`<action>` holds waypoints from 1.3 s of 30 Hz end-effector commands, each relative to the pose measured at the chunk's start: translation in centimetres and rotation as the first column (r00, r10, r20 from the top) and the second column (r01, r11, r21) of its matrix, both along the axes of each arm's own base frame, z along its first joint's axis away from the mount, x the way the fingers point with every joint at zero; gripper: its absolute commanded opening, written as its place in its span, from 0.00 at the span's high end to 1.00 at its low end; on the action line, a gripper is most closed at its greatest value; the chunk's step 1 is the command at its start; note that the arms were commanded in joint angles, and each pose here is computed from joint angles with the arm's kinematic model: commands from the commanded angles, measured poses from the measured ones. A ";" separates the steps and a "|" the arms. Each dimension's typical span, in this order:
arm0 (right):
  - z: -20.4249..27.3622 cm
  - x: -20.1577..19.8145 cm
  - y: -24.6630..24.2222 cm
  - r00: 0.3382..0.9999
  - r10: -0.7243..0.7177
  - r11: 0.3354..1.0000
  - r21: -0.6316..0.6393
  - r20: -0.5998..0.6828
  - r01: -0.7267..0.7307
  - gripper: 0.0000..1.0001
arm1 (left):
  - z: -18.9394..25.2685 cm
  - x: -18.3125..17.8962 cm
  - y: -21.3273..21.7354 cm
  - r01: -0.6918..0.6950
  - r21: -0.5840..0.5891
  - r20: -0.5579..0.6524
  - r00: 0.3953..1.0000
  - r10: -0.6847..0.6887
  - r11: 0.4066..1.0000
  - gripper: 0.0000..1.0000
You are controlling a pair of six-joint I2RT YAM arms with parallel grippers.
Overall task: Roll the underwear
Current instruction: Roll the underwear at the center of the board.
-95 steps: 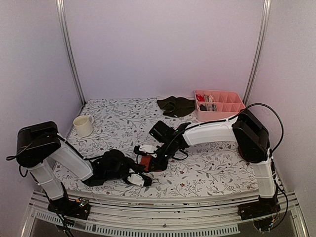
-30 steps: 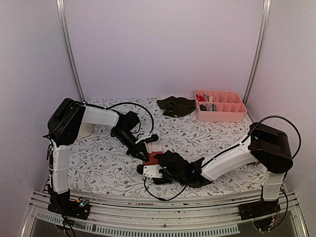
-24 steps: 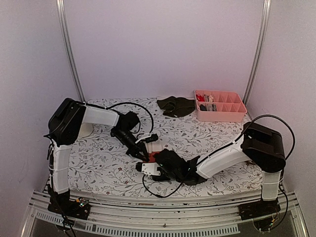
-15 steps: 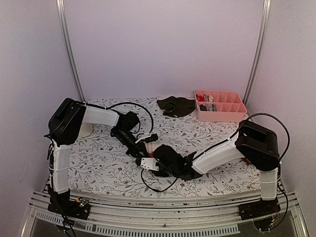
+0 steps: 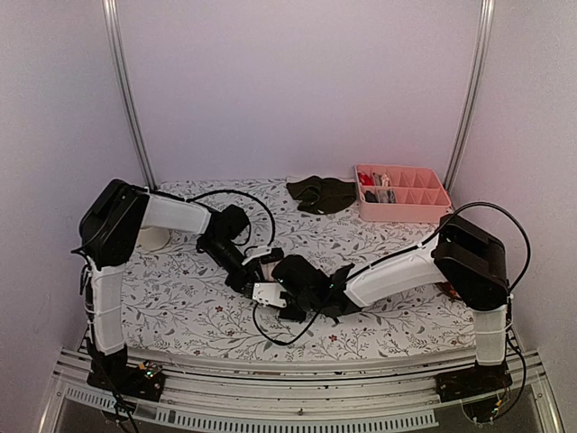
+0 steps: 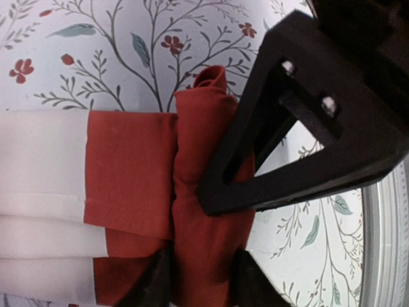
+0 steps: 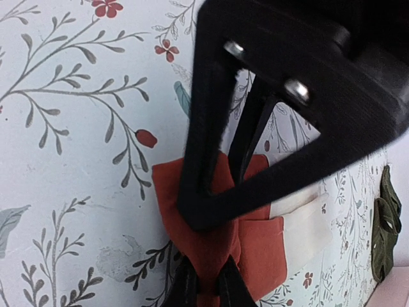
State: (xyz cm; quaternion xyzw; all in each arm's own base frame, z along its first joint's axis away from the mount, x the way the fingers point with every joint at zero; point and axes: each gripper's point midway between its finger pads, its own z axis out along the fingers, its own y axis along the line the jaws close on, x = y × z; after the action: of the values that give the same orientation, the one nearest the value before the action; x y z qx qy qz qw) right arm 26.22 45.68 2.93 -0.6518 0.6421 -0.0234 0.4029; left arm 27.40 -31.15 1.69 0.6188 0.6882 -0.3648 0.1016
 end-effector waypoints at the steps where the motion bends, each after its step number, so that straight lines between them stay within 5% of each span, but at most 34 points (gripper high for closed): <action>1: -2.6 -1.3 -1.1 0.989 -0.006 0.998 -0.064 -0.150 -0.004 0.97 | -1.2 1.0 2.9 -0.053 0.126 0.099 0.994 0.040 0.991 0.50; 7: -2.7 -1.6 -1.1 0.973 -0.024 0.998 -0.061 -0.231 0.011 0.97 | 3.0 2.3 3.1 -0.091 0.027 0.257 0.963 0.081 0.995 0.15; 12: -3.5 -2.3 -0.8 0.947 -0.032 0.997 -0.073 -0.318 0.009 0.97 | 5.8 2.9 4.4 -0.120 -0.081 0.436 0.888 0.144 0.989 0.04; 18: -4.4 -3.4 -0.5 0.880 -0.042 0.996 -0.094 -0.473 -0.003 0.97 | 7.7 2.5 6.5 -0.109 -0.197 0.716 0.663 0.219 0.974 0.02; 28: -4.0 -5.3 0.0 0.665 -0.055 0.998 -0.049 -0.745 0.028 0.97 | 8.1 -3.8 6.8 0.113 -0.214 0.921 0.355 0.162 0.970 0.04; 32: -4.1 -6.2 0.2 0.567 -0.042 0.999 -0.029 -0.823 0.031 0.97 | 7.2 -5.7 5.7 0.164 -0.176 0.942 0.313 0.118 0.971 0.09; 39: -4.8 -6.3 0.0 0.550 -0.065 0.998 -0.052 -0.833 0.038 0.97 | 4.7 -5.8 4.4 0.158 -0.047 0.976 0.215 0.012 0.986 0.15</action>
State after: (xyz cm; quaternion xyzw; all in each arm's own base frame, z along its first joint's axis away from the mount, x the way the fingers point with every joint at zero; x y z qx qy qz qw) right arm 23.27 48.54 2.94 -0.5836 0.7465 0.2811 0.1523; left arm 20.44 -26.30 6.27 0.7335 0.4376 -0.0139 0.5198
